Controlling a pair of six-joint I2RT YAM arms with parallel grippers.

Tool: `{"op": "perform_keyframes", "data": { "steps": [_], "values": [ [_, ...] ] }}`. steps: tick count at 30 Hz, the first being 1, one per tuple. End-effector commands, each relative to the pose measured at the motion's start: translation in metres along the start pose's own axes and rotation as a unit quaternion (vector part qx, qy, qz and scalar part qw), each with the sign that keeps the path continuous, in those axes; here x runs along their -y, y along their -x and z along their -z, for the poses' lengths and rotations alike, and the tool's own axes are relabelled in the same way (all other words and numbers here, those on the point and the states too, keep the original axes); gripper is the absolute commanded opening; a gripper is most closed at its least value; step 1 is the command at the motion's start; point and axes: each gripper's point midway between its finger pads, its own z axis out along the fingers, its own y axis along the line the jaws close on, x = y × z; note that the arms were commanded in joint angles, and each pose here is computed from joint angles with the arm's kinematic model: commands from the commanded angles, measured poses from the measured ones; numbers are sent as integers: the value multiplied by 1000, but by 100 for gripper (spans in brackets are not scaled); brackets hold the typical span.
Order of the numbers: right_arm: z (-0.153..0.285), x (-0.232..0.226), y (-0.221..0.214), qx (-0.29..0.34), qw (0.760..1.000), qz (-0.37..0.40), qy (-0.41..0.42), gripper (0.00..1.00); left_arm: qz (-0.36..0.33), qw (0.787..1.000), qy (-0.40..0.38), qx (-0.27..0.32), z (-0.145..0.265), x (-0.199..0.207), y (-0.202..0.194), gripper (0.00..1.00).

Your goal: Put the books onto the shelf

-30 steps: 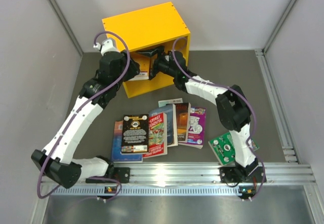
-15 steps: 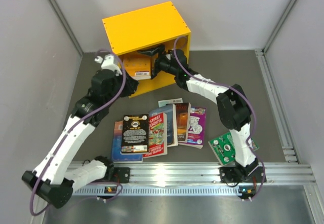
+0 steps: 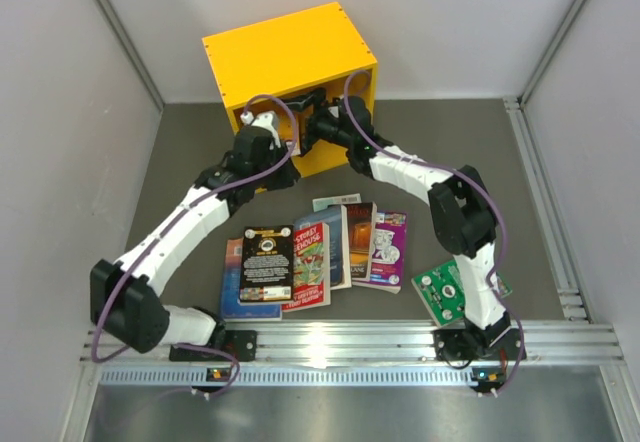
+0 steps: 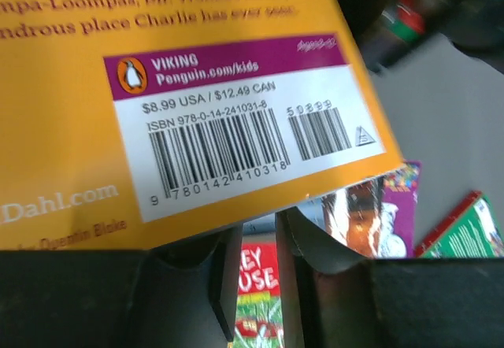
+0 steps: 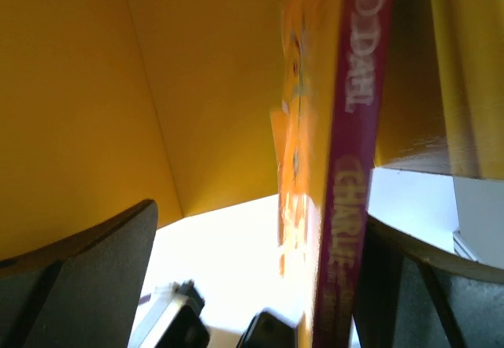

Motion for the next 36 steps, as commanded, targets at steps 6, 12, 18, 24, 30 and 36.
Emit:
{"op": "perform_keyframes", "data": {
  "steps": [6, 12, 18, 24, 30, 36],
  "values": [
    [20, -18, -2, -23, 1000, -8, 1, 90, 36, 997, 49, 48, -53, 3, 44, 26],
    [41, -3, -10, -29, 997, 35, -60, 90, 62, 990, 93, 81, -57, -5, 65, 24],
    [74, 6, -2, 11, 978, 133, -163, 91, 54, 988, 108, 93, -56, -6, 79, 24],
    [101, 13, 24, 81, 936, 217, -267, 92, 45, 988, 120, 85, -65, -11, 74, 24],
    [134, 18, 37, 119, 899, 261, -332, 92, 39, 987, 128, 84, -74, -11, 79, 24],
    [164, 11, 44, 153, 879, 291, -345, 92, 26, 980, 174, 89, -86, -21, 91, 25]
  ]
}}
